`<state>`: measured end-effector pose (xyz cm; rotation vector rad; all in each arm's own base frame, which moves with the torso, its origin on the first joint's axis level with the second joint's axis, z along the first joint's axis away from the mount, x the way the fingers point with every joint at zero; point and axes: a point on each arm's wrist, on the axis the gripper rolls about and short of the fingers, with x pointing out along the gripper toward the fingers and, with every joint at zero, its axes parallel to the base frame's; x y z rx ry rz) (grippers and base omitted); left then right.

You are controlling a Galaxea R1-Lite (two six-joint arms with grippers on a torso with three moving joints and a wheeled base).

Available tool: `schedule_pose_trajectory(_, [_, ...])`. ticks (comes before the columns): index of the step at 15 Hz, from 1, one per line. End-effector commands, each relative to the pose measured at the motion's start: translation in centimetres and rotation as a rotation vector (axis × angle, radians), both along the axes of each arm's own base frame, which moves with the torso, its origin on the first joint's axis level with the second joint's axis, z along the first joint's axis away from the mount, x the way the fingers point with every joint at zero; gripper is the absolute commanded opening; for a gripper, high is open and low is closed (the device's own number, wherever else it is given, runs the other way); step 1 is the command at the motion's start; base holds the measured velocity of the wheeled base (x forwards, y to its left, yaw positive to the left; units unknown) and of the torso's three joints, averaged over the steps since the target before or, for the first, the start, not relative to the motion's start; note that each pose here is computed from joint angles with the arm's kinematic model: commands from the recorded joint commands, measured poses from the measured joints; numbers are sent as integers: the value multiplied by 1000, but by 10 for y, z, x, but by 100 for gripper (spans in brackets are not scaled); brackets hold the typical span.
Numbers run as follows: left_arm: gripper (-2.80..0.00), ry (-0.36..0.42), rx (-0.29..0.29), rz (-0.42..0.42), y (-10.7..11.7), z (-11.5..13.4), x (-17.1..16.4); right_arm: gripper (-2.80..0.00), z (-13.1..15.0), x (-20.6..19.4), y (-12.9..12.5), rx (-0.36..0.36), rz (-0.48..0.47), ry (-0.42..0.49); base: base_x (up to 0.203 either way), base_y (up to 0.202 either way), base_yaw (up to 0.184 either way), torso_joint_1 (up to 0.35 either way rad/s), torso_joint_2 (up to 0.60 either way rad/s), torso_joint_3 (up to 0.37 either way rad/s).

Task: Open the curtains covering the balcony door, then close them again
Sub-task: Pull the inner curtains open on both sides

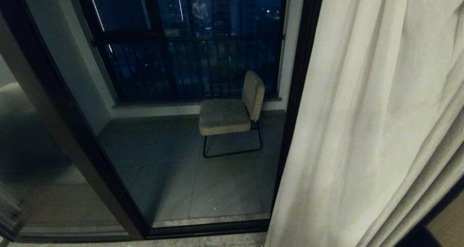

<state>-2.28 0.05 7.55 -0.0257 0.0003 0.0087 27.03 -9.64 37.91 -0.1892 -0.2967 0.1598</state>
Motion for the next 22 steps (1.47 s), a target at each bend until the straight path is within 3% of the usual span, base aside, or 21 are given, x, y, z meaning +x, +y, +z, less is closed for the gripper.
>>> schedule_pose_trajectory(1, [-280, 0, 0, 0, 0, 0, 0, -280, -4, 12, 22, 4, 89, 13, 0, 0, 0, 0, 0, 0])
schedule_pose_trajectory(3, [-280, 0, 0, 0, 0, 0, 0, -280, -11, 24, 33, 9, 134, 29, 0, 0, 0, 0, 0, 0])
schedule_pose_trajectory(4, [-280, 0, 0, 0, 0, 0, 0, 0, -12, 27, 36, 10, 146, 33, 0, 0, 0, 0, 0, 0])
schedule_pose_trajectory(9, [-280, 0, 0, 0, 0, 0, 0, 0, -20, 19, 41, 14, 155, 57, 0, 0, 0, 0, 0, 0])
schedule_pose_trajectory(13, [-280, 0, 0, 0, 0, 0, 0, 0, -32, -24, 50, 22, 148, 91, 0, 0, 0, 0, 0, 0])
schedule_pose_trajectory(17, [-280, 0, 0, 0, 0, 0, 0, 0, -69, -94, 67, 44, 147, 156, 0, 0, 0, 0, 0, 0])
schedule_pose_trajectory(21, [-280, 0, 0, 0, 0, 0, 0, 0, -124, -155, 81, 65, 149, 223, 0, 0, 0, 0, 0, 0])
schedule_pose_trajectory(22, [-280, 0, 0, 0, 0, 0, 0, -280, -136, -166, 84, 67, 150, 233, 0, 0, 0, 0, 0, 0])
